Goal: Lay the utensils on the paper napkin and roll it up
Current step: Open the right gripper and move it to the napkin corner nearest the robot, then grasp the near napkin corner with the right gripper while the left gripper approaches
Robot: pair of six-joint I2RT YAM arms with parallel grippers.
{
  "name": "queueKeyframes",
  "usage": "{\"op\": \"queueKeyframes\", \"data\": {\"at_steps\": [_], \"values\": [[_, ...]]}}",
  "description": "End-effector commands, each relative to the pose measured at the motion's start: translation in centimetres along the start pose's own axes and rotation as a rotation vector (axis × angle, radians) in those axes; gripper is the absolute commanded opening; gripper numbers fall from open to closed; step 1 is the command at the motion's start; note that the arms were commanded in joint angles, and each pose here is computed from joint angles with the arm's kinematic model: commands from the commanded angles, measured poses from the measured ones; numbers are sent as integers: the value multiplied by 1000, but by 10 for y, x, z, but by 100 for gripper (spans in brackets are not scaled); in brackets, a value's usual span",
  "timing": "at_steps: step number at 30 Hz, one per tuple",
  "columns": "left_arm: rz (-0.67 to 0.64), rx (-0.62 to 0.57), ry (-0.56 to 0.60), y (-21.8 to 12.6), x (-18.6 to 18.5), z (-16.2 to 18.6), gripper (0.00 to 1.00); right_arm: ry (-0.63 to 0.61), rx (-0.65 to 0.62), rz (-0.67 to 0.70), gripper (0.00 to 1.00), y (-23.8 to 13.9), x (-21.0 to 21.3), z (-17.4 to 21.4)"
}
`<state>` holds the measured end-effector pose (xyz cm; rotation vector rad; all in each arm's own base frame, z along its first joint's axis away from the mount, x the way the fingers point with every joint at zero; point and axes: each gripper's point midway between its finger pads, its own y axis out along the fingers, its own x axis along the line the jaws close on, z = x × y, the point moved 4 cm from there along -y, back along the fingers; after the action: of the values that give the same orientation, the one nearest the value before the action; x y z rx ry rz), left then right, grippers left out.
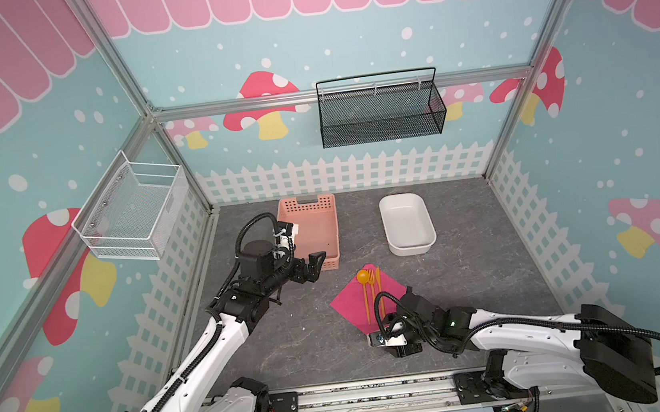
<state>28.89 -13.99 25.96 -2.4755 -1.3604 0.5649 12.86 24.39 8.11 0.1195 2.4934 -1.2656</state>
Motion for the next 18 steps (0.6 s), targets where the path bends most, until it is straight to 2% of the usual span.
{"op": "queueKeyframes", "data": {"at_steps": [1,9,18], "values": [[8,-29,17,-6,-3,-3,100,-2,9,92,67,9,-7,-2],[30,-25,4,-5,-5,-4,100,-67,62,185,67,24,-10,4],[19,-14,-7,-4,-6,0,100,-94,44,239,64,18,-18,-2]]}}
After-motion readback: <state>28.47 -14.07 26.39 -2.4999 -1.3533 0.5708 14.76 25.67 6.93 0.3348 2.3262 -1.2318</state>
